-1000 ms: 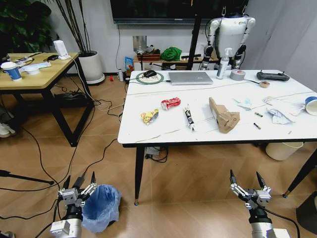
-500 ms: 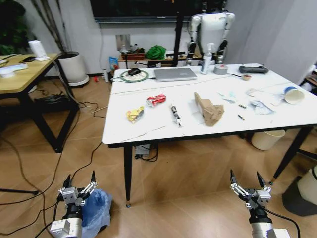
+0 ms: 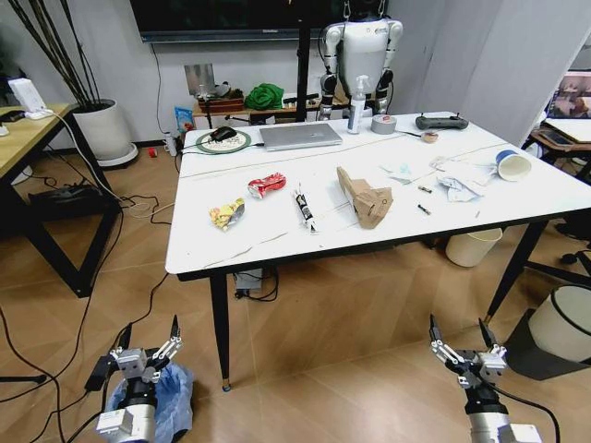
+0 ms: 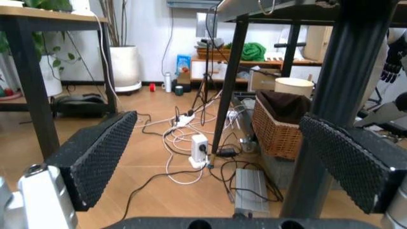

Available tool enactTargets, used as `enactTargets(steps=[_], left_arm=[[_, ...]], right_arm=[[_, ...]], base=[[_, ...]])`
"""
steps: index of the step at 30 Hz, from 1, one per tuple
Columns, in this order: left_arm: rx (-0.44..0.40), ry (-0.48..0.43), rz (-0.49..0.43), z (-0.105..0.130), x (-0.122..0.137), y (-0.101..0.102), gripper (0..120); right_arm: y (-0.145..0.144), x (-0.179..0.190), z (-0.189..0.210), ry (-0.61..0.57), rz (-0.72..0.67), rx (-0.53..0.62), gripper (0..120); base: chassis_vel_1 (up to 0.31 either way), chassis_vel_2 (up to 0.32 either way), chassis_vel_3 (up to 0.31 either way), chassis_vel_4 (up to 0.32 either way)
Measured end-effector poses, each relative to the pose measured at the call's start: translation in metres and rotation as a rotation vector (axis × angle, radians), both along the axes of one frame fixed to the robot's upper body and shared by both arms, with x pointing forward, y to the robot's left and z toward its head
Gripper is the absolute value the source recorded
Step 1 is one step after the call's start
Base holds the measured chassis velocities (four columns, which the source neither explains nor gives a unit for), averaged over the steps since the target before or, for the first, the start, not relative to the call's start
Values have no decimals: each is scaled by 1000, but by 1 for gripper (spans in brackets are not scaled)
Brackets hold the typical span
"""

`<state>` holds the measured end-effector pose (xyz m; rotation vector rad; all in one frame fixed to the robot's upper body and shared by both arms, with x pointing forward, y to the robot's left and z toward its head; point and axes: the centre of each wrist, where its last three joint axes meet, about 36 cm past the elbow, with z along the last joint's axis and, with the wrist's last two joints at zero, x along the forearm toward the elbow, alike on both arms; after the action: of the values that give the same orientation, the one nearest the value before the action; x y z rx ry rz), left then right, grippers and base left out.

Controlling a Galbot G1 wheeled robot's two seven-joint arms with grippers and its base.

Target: Pick up the trash bin and place the trash from the table into it.

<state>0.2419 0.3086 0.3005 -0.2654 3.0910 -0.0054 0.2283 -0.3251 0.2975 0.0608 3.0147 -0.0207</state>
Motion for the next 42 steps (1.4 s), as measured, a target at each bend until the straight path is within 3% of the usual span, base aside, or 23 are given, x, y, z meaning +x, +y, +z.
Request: enactTargets(steps=[42], left_arm=[[9, 22, -25, -10, -5, 1, 100]], right_arm=[[0, 2, 1, -6, -8, 9, 100]], base=[[11, 11, 10, 10]])
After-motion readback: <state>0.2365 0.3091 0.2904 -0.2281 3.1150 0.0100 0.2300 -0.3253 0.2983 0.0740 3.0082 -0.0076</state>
